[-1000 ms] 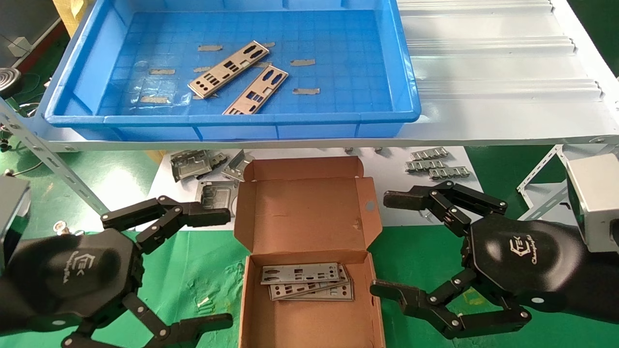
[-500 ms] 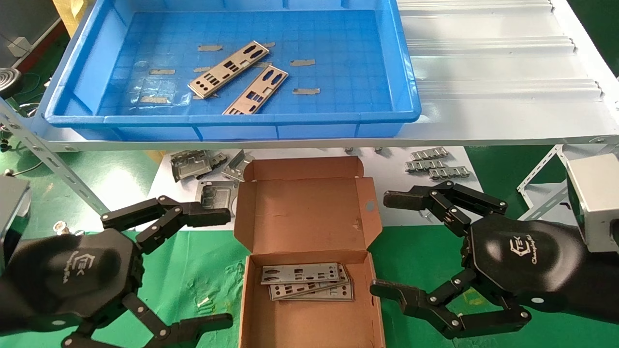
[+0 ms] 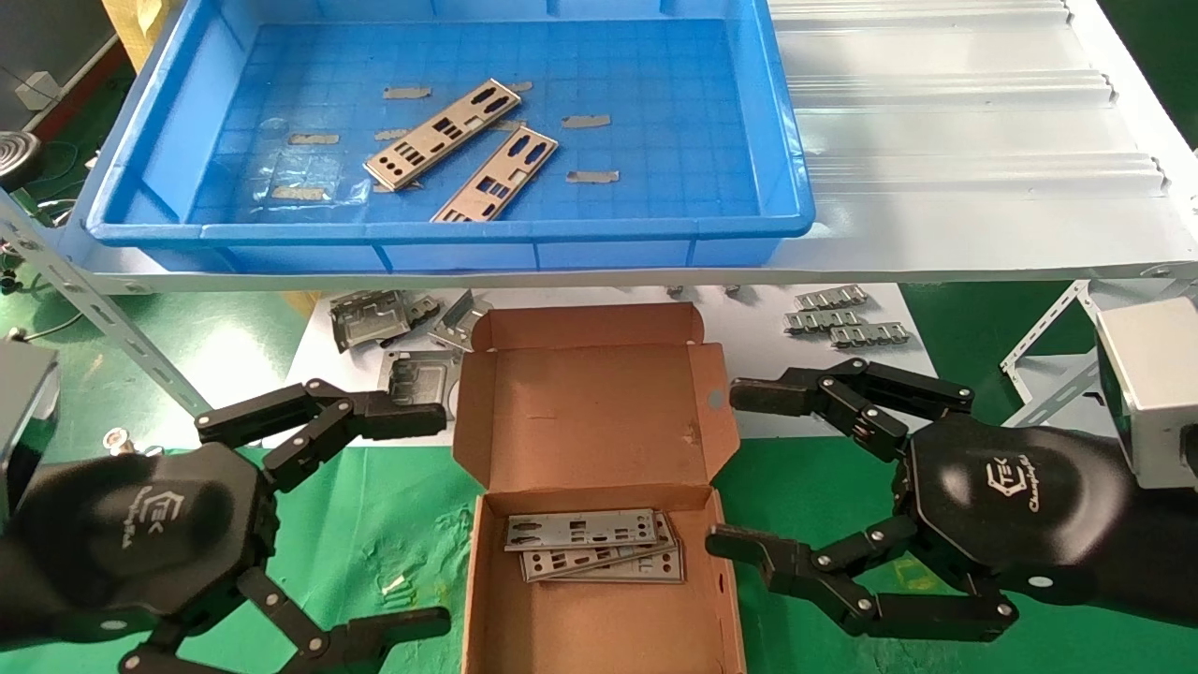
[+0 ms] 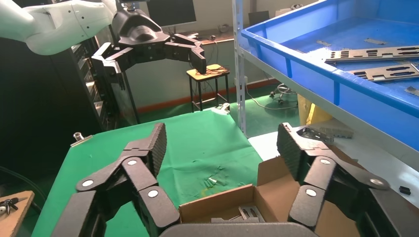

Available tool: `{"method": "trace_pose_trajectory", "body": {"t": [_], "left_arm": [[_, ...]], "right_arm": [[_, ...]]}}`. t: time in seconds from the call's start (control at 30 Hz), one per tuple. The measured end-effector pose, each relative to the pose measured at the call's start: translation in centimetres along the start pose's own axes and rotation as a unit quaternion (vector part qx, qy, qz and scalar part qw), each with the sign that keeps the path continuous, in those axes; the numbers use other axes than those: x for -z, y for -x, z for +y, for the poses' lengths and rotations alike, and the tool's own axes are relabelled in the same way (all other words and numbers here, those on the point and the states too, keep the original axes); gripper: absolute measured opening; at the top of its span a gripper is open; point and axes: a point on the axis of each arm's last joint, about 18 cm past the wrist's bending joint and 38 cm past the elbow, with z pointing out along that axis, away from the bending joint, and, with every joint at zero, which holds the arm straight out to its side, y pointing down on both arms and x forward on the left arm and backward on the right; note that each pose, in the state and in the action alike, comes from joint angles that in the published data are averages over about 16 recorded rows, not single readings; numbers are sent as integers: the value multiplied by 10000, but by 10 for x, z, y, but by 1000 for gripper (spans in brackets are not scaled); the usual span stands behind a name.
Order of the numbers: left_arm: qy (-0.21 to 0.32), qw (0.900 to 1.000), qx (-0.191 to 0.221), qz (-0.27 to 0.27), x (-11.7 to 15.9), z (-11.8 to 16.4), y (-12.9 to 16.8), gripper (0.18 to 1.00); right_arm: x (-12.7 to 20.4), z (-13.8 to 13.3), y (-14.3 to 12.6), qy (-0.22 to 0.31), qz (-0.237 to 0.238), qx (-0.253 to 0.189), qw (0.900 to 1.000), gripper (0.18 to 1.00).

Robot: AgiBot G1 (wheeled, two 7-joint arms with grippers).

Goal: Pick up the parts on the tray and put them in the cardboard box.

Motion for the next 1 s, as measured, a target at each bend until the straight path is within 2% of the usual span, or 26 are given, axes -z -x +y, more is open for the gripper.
{"method": "trace_pose_trajectory", "body": {"t": [0.3,0.83,1.0], "left_arm": [[0,10000,0,0,0,0,0,1001],[0,10000,0,0,0,0,0,1001],[0,10000,0,0,0,0,0,1001]], "right_arm": [[0,0,0,0,0,0,10000,724],[0,0,0,0,0,0,10000,355],[0,0,0,0,0,0,10000,286]]}}
